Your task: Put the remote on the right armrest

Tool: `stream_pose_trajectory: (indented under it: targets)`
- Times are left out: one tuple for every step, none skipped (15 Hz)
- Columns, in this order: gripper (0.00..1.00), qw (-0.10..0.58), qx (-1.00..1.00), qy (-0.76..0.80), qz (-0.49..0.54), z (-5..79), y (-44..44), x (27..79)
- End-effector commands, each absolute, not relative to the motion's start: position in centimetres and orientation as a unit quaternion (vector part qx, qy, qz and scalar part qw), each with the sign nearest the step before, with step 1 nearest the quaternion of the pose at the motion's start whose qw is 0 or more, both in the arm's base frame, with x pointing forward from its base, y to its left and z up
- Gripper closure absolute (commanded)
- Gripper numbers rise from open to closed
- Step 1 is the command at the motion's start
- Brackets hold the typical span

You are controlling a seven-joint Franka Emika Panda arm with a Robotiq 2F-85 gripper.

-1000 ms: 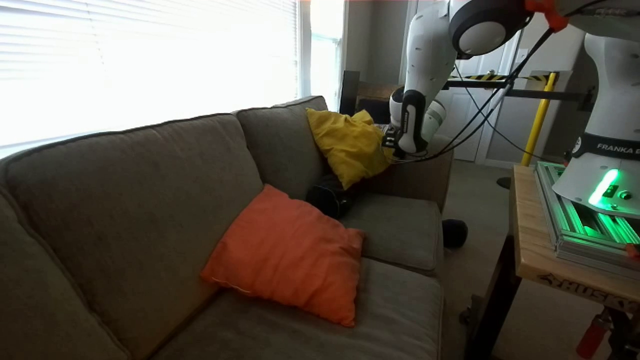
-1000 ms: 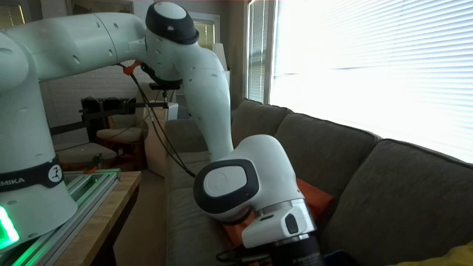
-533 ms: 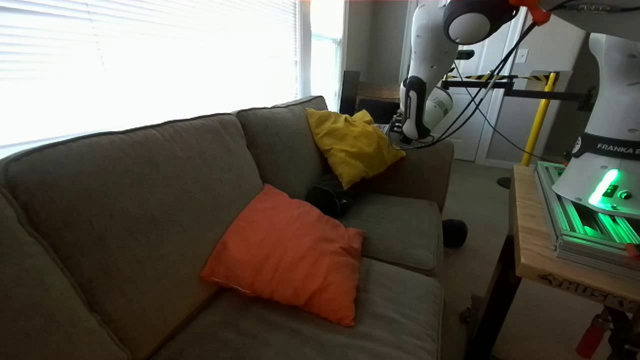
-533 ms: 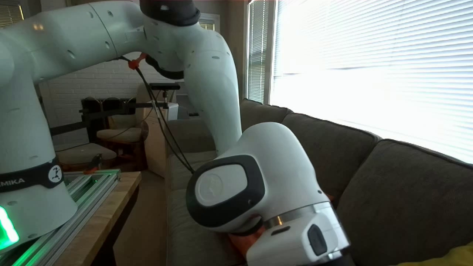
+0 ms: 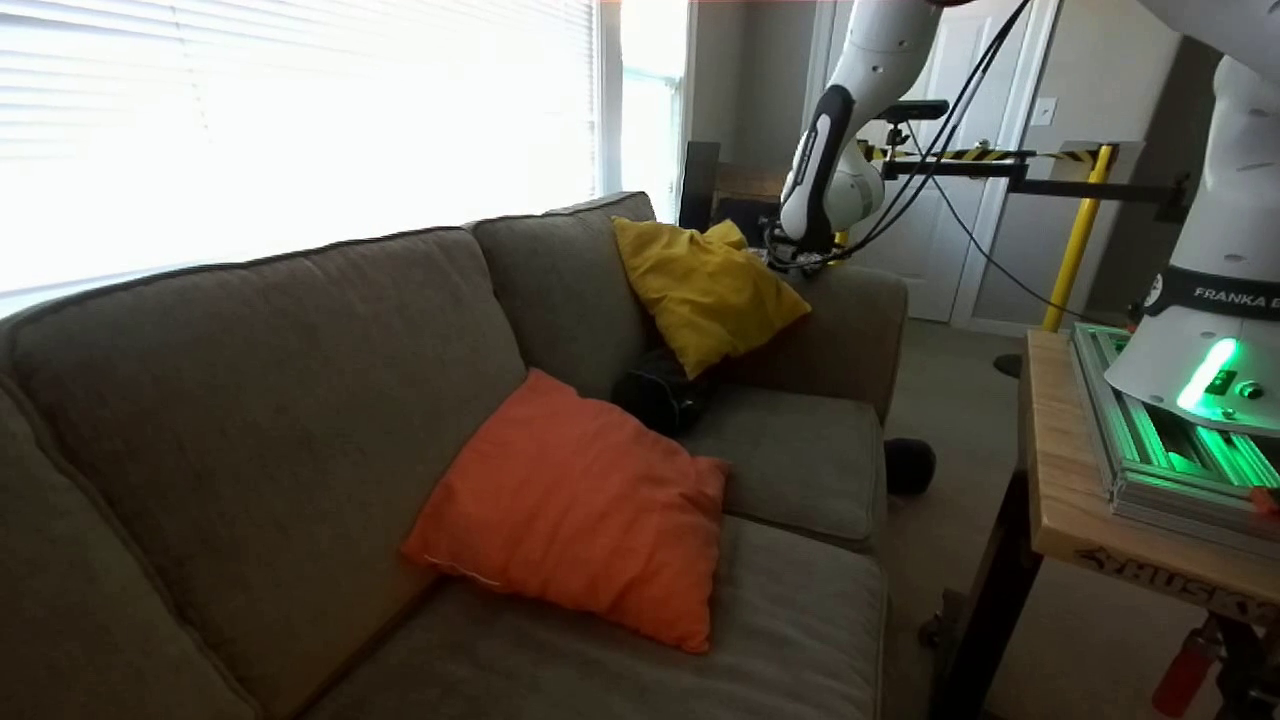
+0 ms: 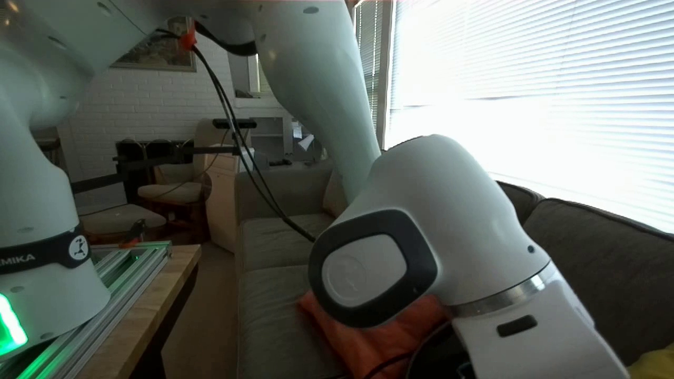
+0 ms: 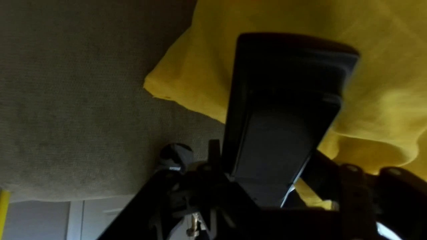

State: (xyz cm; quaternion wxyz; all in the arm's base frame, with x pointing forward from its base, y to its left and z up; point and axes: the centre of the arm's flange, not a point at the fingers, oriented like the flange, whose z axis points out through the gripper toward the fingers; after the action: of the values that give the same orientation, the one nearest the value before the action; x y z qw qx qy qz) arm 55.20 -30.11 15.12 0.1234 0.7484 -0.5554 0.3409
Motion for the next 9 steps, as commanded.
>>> stream_pose_trajectory:
  targets:
    - [0.67,0.064,0.771,-0.554,0.307,16.0,-31.8,55.6]
    - [0.67,0.052,0.774,-0.556,0.299,16.8,-31.8,55.2]
    - [0.67,0.041,0.775,-0.558,0.293,16.7,-32.1,55.4]
    - [0.67,0.066,0.768,-0.556,0.312,16.2,-30.8,55.8]
    - [0.42,0.061,0.768,-0.557,0.310,16.3,-31.1,55.7]
    - [0.42,0.063,0.767,-0.558,0.309,16.3,-31.3,55.5]
    - [0.42,0.064,0.768,-0.558,0.308,16.2,-31.2,55.5]
    - [0.42,0.064,0.769,-0.556,0.307,16.0,-31.0,55.6]
    - [0.67,0.064,0.770,-0.555,0.307,15.9,-30.8,55.7]
